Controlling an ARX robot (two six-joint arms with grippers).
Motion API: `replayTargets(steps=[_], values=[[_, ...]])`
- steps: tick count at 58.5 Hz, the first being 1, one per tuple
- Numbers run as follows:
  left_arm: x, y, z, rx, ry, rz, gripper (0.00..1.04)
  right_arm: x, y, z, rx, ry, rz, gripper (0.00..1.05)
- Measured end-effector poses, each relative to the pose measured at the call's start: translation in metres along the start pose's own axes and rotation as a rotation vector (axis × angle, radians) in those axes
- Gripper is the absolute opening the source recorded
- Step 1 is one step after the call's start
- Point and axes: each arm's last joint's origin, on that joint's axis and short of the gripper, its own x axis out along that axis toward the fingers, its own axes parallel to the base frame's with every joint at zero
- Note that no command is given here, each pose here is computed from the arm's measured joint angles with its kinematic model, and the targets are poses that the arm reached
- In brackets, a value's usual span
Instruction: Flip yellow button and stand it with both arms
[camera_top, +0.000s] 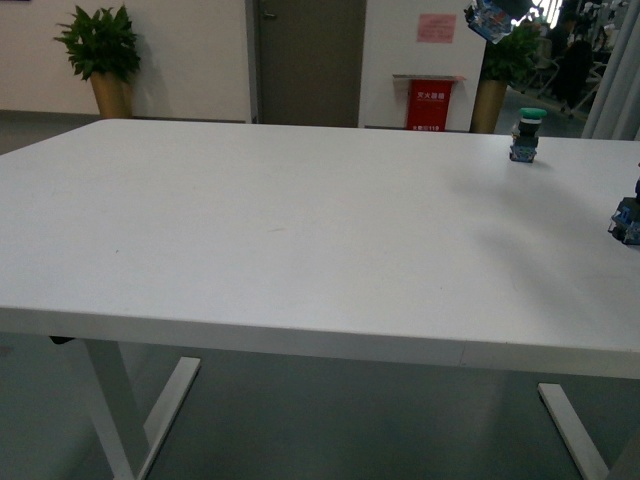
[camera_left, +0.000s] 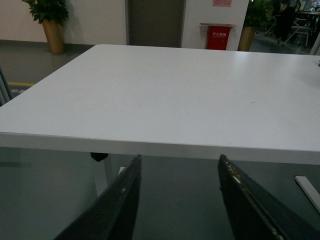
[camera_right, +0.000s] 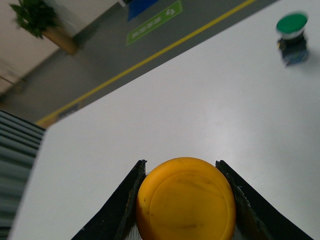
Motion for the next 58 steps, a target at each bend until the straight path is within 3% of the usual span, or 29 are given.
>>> replayTargets(steps=[5, 12, 19, 29, 58], values=[[0.0, 0.0, 0.0, 0.0, 0.0, 0.0, 0.83, 0.015, 0.0, 0.017, -0.192, -0.028, -0.063, 0.35], [0.0, 0.0, 0.0, 0.0, 0.0, 0.0, 1.0, 0.032, -0.007, 0.035, -0.343, -0.017, -0.135, 0.35], [0.0, 0.0, 0.0, 0.0, 0.0, 0.0, 0.99, 0.058, -0.023, 0.046, -0.475, 0.047, -0.244, 0.35], [0.0, 0.0, 0.0, 0.0, 0.0, 0.0, 0.99, 0.086, -0.042, 0.043, -0.556, 0.152, -0.333, 0.35], [0.0, 0.0, 0.0, 0.0, 0.0, 0.0, 0.99, 0.096, -0.068, 0.042, -0.456, 0.223, -0.42, 0.35]])
